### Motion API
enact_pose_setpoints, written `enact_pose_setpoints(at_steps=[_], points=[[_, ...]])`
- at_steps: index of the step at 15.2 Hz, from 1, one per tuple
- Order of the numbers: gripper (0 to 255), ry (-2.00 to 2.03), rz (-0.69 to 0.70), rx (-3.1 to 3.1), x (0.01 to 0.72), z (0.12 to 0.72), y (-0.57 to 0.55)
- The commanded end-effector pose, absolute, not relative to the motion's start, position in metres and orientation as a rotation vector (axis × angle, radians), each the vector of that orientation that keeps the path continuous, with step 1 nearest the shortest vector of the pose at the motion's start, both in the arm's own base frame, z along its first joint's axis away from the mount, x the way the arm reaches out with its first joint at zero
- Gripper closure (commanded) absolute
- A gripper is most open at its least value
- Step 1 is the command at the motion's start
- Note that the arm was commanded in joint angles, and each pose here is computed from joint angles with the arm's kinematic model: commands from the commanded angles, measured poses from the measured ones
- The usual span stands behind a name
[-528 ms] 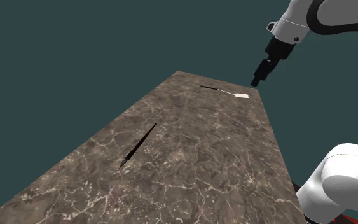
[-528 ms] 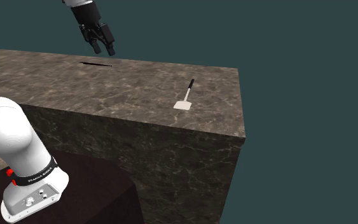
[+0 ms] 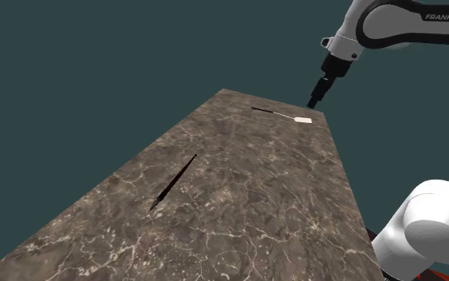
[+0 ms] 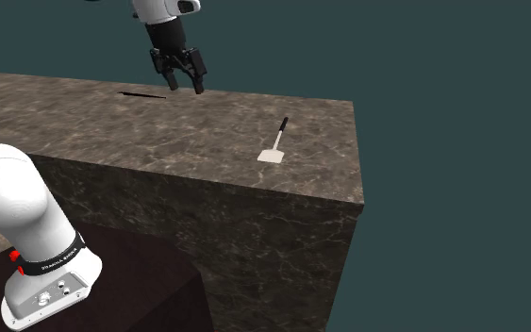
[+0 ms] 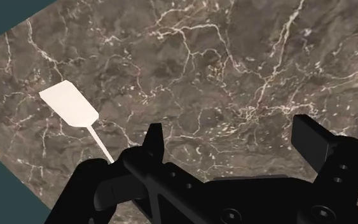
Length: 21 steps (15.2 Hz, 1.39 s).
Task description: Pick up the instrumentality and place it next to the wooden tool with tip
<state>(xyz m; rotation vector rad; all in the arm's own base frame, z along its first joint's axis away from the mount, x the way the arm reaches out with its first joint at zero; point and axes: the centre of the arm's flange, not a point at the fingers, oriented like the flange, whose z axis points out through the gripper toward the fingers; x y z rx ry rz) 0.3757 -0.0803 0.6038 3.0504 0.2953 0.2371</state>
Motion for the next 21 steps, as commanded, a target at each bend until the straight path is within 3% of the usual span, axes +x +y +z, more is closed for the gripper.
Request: enact_pose_setpoints(at_steps=[1,21], points=[[0,0.349,0.224,3.053,0.394,0.596,-0.1],[0,0.802,0.101,3.054,0.58,0.495,-0.246]])
